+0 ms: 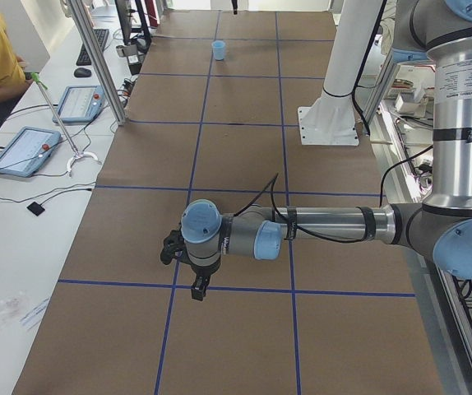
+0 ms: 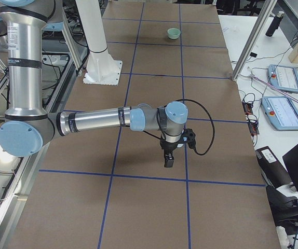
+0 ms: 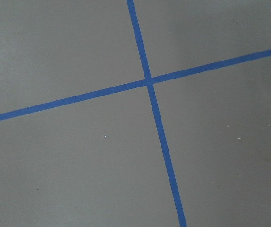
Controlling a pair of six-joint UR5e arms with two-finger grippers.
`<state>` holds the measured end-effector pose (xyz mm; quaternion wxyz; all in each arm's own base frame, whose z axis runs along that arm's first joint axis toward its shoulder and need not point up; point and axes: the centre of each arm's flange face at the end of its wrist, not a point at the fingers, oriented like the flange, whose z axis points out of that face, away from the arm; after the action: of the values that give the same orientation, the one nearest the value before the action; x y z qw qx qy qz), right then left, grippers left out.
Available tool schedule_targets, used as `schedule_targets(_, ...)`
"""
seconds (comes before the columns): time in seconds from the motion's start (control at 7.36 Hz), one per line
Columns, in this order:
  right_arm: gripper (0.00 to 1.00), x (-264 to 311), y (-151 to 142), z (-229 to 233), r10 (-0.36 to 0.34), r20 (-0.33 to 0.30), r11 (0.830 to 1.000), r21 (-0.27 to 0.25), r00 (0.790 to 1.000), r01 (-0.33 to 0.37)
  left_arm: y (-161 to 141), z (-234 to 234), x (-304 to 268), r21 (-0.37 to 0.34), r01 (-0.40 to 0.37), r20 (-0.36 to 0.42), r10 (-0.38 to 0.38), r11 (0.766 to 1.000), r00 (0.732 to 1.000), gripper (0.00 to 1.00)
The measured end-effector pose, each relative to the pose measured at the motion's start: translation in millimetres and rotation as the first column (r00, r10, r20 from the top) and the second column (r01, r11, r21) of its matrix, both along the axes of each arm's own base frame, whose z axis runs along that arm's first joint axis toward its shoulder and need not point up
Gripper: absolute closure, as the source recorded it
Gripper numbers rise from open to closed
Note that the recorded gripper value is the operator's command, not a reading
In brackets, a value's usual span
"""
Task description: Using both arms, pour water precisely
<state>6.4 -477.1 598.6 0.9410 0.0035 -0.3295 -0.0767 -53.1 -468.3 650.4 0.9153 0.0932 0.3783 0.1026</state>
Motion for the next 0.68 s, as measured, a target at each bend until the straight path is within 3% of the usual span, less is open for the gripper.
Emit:
schedule_targets(0.27,0.0,-1,-6,-9,-0.001,0.003,1.0,0.019,1.0,0.001,-7,-12,0,0.079,0.001,-0.003,-0.001,0.997,1.0,0.0)
schedule_targets(0.41,0.0,-2,-14,-19,-0.002,0.006,0.999,0.041,1.0,0.002,-14,-21,0,0.155,0.002,-0.003,-0.001,0.988,1.0,0.0)
schedule_targets(0.68,0.0,-5,-35,-48,-0.002,0.014,0.995,0.099,1.0,0.001,-33,-49,0,0.313,0.003,-0.005,-0.002,0.95,1.0,0.0)
